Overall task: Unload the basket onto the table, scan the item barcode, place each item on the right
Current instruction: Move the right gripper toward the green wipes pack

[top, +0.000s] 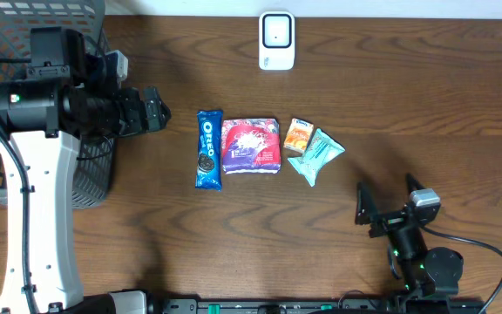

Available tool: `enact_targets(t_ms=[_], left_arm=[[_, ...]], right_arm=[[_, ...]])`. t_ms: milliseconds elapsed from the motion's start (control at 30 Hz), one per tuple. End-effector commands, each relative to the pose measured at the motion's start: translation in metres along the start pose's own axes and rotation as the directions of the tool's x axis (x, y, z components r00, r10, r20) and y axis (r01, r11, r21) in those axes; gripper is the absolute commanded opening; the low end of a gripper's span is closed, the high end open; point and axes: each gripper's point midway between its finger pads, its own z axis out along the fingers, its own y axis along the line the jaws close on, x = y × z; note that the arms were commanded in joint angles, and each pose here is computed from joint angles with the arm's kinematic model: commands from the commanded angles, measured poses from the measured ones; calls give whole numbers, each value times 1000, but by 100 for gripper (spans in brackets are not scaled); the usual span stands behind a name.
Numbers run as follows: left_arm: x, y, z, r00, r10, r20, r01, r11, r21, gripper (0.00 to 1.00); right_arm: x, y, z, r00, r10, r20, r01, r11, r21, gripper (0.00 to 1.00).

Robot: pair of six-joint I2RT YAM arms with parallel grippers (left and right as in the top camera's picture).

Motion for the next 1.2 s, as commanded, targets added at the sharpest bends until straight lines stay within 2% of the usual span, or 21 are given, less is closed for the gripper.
enact_targets(t_ms=[0, 133, 333, 467, 600, 733, 933, 1033, 1167], left_arm=[[0, 1, 1, 1000, 13, -3, -13, 1000, -6, 98], [0, 1, 1, 1000, 13, -3, -13, 1000, -6, 98], [0, 1, 1, 1000, 13, -3, -13, 1000, -6, 98], [0, 1, 1, 1000, 13, -3, -13, 1000, -6, 98], [0, 1, 1, 1000, 13, -3, -13, 1000, -6, 98], [0, 1, 1, 1000, 13, -3, -13, 1000, -6, 98], [0, 1, 1, 1000, 13, -3, -13, 1000, -6, 98], [0, 1, 1, 1000, 13, -3, -13, 1000, -6, 98], [0, 1, 1, 1000, 13, -3, -13, 1000, -6, 98]], right_arm=[[1, 32, -3, 943, 325, -76, -333, 928, -165, 99], [-19, 42, -5, 944, 328, -20, -323, 916, -238, 99], [-89, 67, -27, 936, 246, 252, -135, 911, -390, 99], [-125, 68, -39, 912, 185, 367, -52, 937, -345, 99], [-154, 75, -40, 921, 87, 379, 33, 954, -298, 99], [-175, 88, -30, 958, 1, 287, 90, 948, -305, 99], [-179, 88, 2, 997, -77, -26, 67, 958, -280, 99], [-169, 76, 18, 972, -68, -223, 18, 976, -218, 99], [-147, 67, 34, 896, -8, -443, -73, 983, -167, 99]])
